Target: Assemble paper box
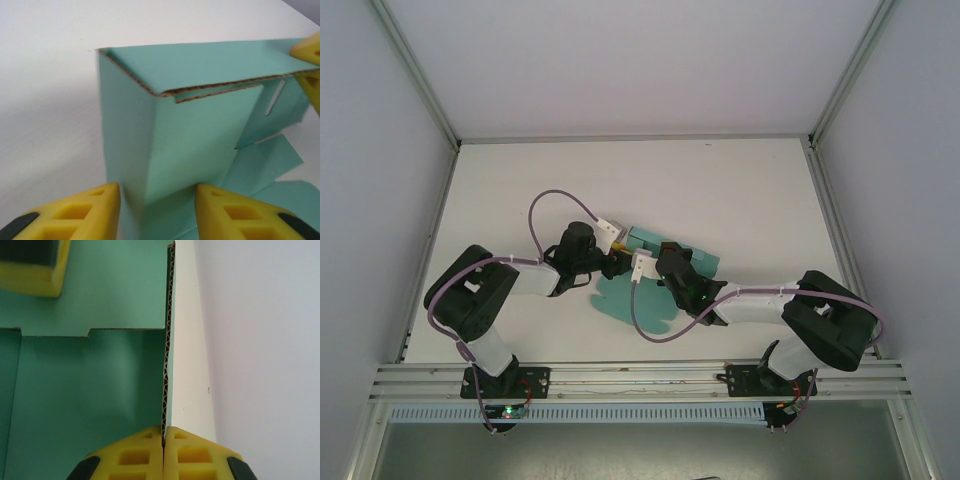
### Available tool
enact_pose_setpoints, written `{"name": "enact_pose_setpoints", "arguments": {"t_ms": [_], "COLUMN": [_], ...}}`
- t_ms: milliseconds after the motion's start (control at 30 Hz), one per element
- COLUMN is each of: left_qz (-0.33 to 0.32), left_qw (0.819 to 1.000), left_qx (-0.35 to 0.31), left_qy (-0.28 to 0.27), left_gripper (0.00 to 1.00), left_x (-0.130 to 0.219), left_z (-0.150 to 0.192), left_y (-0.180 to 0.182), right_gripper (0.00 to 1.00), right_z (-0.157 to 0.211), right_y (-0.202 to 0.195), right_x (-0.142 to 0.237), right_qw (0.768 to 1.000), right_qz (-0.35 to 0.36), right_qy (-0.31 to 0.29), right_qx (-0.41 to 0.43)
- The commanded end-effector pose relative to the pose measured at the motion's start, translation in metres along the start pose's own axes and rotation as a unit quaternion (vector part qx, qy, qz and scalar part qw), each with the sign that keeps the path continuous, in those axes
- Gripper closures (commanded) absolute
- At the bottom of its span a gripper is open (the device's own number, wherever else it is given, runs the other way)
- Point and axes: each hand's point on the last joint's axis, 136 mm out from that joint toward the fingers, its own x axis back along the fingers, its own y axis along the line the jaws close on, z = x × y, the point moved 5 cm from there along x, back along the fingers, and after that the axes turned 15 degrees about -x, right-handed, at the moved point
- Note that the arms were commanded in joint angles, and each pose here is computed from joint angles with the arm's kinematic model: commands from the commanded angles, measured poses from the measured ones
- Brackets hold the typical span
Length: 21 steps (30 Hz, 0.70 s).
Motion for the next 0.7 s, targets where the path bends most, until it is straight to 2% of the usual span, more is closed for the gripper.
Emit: {"name": "enact_pose_setpoints", "arguments": {"t_ms": [0,200,267,467,667], "left_qz": [0.030,-0.027,-0.037,-0.104,-0.217], "left_qw": [0.999,0.999,0.999,0.994,0.972], "left_qx": [-0.009,-0.018,-0.014,0.009,0.070], "left_qy": [-0.017,-0.029,-0.034,-0.036,-0.064], "left_gripper": [0.54,0.51,0.48,0.48,0.40], "left_x": [0.006,0.029,0.035,0.053,0.082], "left_z": [-0.017,-0.013,-0.014,-0.013,-0.016], "left_y": [-0.007,-0.004,-0.001,0.013,0.040], "right_gripper": [1.00,1.00,1.00,1.00,1.00], "right_z": [0.015,0.008,0.002,-0.013,-0.027], "right_y": [0.038,0.018,0.011,-0.017,-0.041], "right_x": [0.007,0.011,0.011,0.006,-0.003], "right_qw": [0.995,0.998,0.997,0.995,0.991], "right_qz": [-0.086,-0.028,-0.014,0.016,0.053], "right_qy": [0.007,-0.028,-0.040,-0.055,-0.079], "right_qx": [0.042,0.048,0.059,0.077,0.097]}}
